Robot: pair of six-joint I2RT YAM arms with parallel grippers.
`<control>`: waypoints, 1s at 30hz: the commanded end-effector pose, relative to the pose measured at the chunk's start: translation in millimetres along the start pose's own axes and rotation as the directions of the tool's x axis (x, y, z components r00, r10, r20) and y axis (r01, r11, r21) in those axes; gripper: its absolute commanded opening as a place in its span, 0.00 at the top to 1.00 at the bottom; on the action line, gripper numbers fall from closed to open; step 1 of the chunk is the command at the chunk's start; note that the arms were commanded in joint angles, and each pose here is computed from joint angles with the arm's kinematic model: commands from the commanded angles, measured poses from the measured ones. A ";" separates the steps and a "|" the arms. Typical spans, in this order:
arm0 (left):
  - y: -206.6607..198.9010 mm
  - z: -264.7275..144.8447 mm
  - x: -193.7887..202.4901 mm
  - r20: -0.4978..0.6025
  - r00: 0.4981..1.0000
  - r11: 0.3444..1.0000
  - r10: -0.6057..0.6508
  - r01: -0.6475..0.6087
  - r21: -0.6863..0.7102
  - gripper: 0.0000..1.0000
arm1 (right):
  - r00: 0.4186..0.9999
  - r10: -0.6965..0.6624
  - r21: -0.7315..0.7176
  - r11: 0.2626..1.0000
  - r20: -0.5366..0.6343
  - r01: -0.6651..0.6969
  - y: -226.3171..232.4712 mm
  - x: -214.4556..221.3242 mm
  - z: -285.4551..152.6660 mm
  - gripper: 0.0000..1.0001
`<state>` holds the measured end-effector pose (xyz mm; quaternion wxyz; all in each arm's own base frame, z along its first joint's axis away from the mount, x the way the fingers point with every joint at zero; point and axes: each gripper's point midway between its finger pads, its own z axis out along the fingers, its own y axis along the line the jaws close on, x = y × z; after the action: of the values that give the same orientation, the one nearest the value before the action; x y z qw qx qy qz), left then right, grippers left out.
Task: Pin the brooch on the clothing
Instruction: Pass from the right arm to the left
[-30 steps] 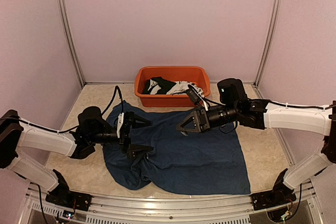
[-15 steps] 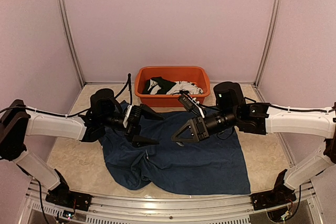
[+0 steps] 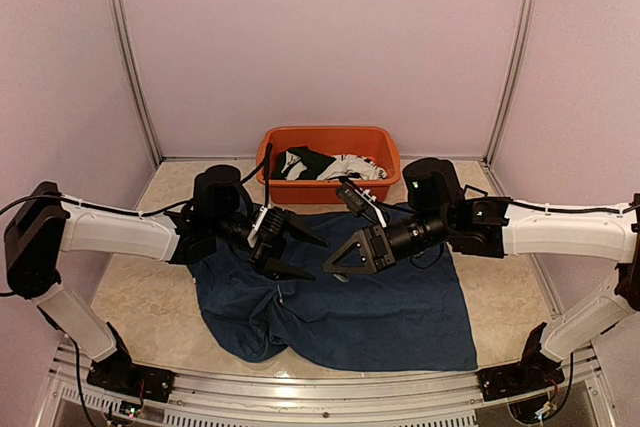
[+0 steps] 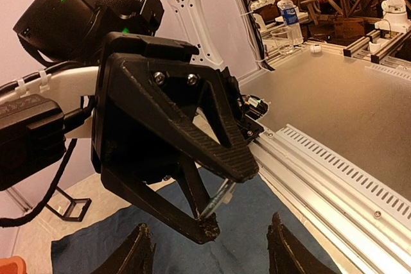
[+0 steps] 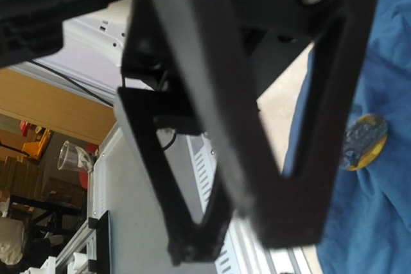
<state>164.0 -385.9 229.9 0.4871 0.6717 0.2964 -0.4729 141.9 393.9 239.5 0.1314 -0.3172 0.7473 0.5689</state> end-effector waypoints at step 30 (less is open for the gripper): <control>-13.9 25.1 1.8 0.018 1.000 0.991 0.011 -0.013 0.136 0.70 | 1.000 0.008 -0.013 1.000 -0.018 -0.009 -1.3 2.3 9.2 0.60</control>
<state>145.2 -400.5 222.9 0.4540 0.6980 0.2597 -0.4891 143.7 397.2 230.5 0.1230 -0.3143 0.7528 0.5652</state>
